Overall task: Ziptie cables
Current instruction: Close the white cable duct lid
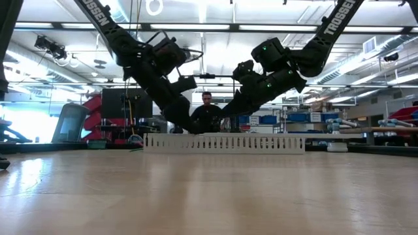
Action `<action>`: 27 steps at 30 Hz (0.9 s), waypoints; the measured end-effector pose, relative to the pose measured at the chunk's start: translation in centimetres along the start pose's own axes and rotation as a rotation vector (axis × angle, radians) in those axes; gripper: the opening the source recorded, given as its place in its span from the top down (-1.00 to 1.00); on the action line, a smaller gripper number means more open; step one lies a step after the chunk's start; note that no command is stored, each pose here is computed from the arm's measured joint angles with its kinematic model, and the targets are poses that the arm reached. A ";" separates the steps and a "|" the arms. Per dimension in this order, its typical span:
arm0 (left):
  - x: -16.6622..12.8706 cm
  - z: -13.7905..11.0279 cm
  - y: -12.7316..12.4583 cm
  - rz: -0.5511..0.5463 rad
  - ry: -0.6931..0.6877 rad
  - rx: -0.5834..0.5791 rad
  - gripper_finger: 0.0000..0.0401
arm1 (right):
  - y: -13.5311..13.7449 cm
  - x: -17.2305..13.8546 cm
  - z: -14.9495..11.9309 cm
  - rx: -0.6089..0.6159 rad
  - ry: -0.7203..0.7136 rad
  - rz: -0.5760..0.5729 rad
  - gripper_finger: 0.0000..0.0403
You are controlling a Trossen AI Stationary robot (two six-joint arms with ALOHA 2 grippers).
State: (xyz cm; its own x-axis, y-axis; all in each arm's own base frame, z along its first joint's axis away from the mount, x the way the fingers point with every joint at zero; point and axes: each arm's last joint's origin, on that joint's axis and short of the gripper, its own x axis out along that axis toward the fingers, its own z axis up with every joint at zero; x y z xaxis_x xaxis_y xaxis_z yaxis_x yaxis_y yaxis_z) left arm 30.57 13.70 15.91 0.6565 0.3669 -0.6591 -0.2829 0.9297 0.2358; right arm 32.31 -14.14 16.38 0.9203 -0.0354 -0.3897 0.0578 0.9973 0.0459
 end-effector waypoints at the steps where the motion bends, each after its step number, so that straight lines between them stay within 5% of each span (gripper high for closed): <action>1: 0.0 -0.1 0.4 -0.017 0.015 -0.011 -0.42 | 0.0 0.0 0.0 0.000 0.000 0.000 1.00; 27: 2.0 -2.0 0.9 -0.124 0.087 -0.069 -0.35 | 0.1 0.0 -0.6 0.022 0.063 -0.004 1.00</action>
State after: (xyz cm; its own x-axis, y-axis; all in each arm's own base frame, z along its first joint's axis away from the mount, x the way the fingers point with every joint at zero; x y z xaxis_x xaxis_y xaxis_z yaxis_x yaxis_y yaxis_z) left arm 30.19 15.23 13.37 0.6273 0.2422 -0.7401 -0.2525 0.9623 0.1009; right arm 32.05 -14.04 15.82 0.8940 -0.0342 -0.4468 0.0702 0.9954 0.0644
